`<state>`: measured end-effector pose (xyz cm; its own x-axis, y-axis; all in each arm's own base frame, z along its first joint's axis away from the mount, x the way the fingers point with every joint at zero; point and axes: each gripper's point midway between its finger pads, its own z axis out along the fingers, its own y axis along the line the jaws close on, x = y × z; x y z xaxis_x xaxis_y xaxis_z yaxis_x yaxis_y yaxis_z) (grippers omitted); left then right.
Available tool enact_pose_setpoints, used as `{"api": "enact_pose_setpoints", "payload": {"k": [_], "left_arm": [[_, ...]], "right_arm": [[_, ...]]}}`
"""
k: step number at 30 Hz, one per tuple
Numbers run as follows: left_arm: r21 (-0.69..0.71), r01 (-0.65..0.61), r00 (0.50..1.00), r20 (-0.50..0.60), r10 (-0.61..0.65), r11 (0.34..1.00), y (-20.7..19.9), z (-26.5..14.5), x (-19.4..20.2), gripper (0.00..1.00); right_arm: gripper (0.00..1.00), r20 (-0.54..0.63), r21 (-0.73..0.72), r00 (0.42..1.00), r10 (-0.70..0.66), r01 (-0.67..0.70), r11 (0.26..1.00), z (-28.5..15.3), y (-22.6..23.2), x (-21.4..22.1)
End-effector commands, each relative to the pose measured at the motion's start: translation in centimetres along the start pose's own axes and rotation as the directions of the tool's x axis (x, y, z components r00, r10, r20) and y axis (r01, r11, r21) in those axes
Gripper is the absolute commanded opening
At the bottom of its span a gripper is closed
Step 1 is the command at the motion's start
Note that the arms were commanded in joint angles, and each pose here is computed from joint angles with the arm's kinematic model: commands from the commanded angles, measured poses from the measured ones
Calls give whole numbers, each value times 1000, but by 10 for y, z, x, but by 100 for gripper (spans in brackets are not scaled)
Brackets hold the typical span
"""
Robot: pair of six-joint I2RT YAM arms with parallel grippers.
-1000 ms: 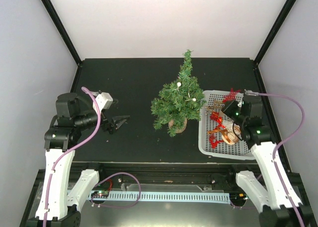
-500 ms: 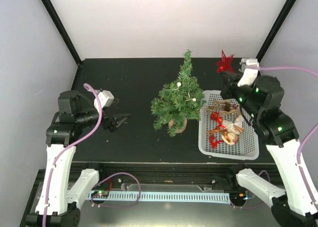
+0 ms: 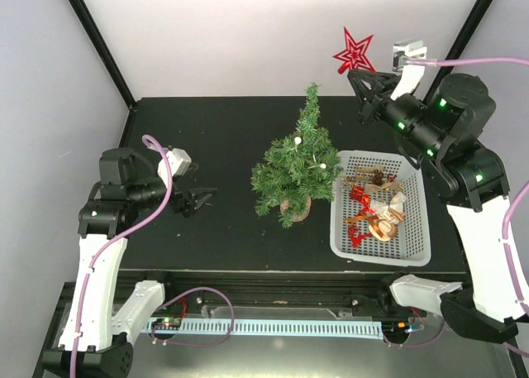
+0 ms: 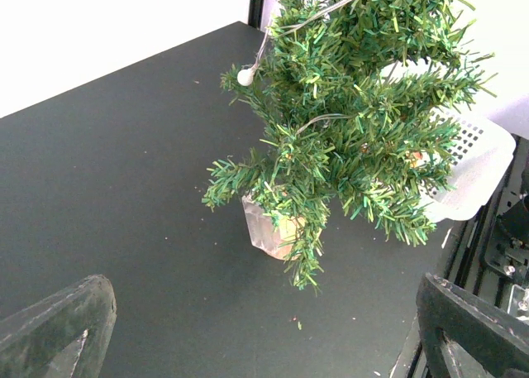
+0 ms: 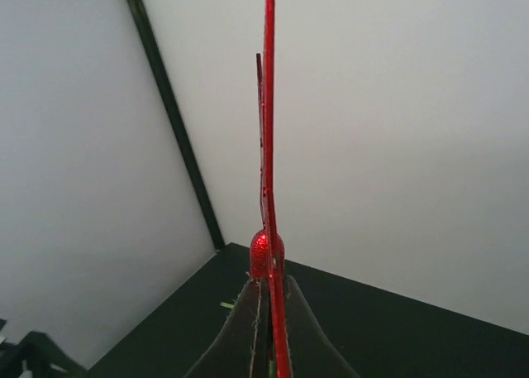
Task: Decorate the small christmas tree
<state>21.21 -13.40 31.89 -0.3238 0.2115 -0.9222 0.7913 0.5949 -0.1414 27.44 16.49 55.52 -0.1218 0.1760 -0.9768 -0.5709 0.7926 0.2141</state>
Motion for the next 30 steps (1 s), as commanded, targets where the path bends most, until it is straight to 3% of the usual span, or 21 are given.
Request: {"api": "enact_pose_setpoints", "payload": {"k": [1, 16, 30], "left_arm": [[-9, -34, 999, 13, 34, 999, -1, -5, -9, 99], [-14, -43, 999, 19, 44, 999, -2, -6, -9, 99], [-16, -42, 999, 21, 43, 999, -2, -7, -11, 99]], "right_arm": [[1, -43, -132, 999, 8, -13, 991, 10, 26, 2], [1, -150, -31, 988, 19, -24, 999, 45, 8, 32], [1, -183, -29, 983, 31, -37, 999, 44, 10, 44]]}}
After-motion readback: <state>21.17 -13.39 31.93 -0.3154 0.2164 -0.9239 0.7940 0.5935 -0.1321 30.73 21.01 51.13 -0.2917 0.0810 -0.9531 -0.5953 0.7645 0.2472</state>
